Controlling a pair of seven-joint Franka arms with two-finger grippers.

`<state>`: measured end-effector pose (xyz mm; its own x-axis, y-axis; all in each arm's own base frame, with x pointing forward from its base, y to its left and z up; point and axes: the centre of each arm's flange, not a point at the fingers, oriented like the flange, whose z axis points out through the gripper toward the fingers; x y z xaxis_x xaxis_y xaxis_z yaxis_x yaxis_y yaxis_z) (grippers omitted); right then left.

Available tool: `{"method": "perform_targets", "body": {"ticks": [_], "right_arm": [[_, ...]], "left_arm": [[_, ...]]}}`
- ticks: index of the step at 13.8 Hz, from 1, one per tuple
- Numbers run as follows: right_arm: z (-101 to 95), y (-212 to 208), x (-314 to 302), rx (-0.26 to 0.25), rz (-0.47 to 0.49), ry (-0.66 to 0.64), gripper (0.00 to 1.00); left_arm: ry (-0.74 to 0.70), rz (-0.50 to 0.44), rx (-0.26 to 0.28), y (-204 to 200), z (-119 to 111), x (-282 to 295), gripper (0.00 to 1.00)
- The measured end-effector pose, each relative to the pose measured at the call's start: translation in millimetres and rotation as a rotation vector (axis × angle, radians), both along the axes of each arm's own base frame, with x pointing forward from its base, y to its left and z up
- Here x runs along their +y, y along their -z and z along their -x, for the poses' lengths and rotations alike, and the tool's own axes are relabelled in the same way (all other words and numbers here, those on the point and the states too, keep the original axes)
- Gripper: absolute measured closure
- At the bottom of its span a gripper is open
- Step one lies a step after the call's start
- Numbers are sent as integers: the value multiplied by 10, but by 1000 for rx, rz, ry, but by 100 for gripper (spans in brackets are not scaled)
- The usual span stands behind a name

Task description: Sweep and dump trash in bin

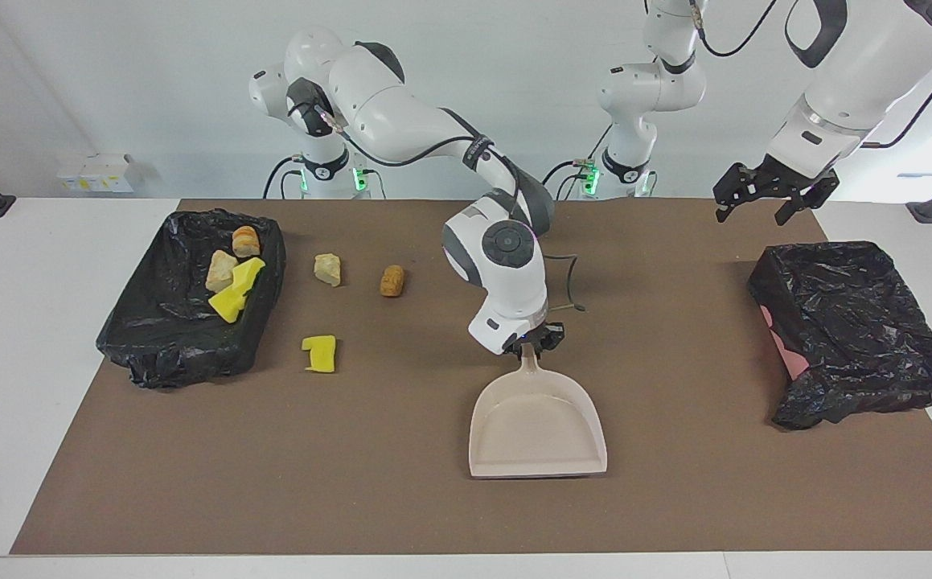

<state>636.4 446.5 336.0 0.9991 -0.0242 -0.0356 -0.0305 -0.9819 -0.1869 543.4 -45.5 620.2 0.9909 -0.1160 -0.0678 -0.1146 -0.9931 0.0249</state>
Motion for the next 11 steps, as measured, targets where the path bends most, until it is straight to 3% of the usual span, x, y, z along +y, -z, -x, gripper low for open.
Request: {"method": "perform_targets", "body": {"ticks": [2, 4, 6, 9, 11], "right_arm": [[5, -18, 10, -3, -2, -1, 63], [10, -39, 6, -4, -2, -1, 40], [7, -137, -57, -11, -1, 5, 32], [62, -488, -219, -24, 8, 12, 1], [255, -795, -282, -21, 23, -1, 0]], "left_arm": [[2, 2, -2, -6, 3, -11, 0], [3, 14, -26, -33, -19, -37, 0], [9, 25, -48, -48, -41, -85, 0], [21, 33, -85, 79, -148, -177, 0], [45, 39, -100, 368, -288, -345, 0]]}}
